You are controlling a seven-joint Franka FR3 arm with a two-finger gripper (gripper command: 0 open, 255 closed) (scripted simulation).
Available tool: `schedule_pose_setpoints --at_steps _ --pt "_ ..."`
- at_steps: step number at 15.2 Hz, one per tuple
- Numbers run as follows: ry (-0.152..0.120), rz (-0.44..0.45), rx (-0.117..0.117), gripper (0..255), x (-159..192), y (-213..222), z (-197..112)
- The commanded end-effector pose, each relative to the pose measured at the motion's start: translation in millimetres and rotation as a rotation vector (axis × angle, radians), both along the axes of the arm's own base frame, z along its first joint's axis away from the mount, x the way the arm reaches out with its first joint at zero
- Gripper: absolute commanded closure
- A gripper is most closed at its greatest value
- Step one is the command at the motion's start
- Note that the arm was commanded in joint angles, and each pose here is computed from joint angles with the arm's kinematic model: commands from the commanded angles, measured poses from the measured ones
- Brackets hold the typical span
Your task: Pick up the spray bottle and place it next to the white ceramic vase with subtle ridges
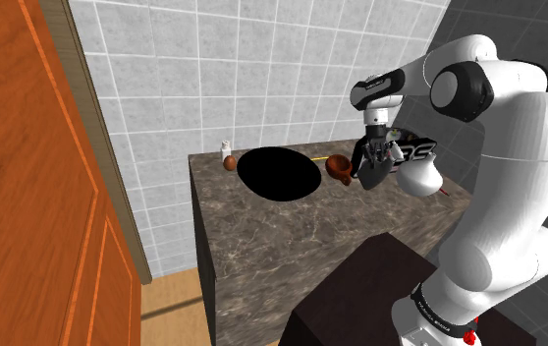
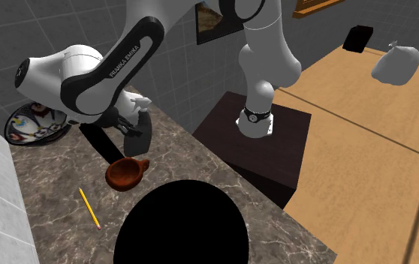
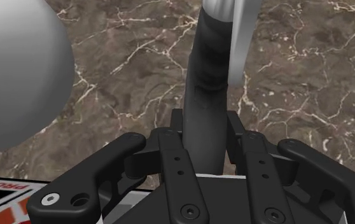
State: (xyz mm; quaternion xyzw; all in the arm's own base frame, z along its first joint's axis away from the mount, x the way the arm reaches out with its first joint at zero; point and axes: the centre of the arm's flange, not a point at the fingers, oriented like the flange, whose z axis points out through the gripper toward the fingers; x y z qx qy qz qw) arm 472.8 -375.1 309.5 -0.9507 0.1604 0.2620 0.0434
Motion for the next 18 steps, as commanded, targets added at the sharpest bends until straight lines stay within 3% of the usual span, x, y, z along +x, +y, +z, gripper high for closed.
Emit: schedule_pose_setpoints --at_steps 1,6,10,18 --pt "0.002 0.0 0.002 0 -0.5 0.2 -1.5" --pt "0.002 0.0 0.002 0 -0.3 0.2 -1.5" --pt "0.002 0.0 0.002 0 24.0 -8.2 41.4" --pt "0.002 0.0 0.002 0 24.0 -8.2 41.4"
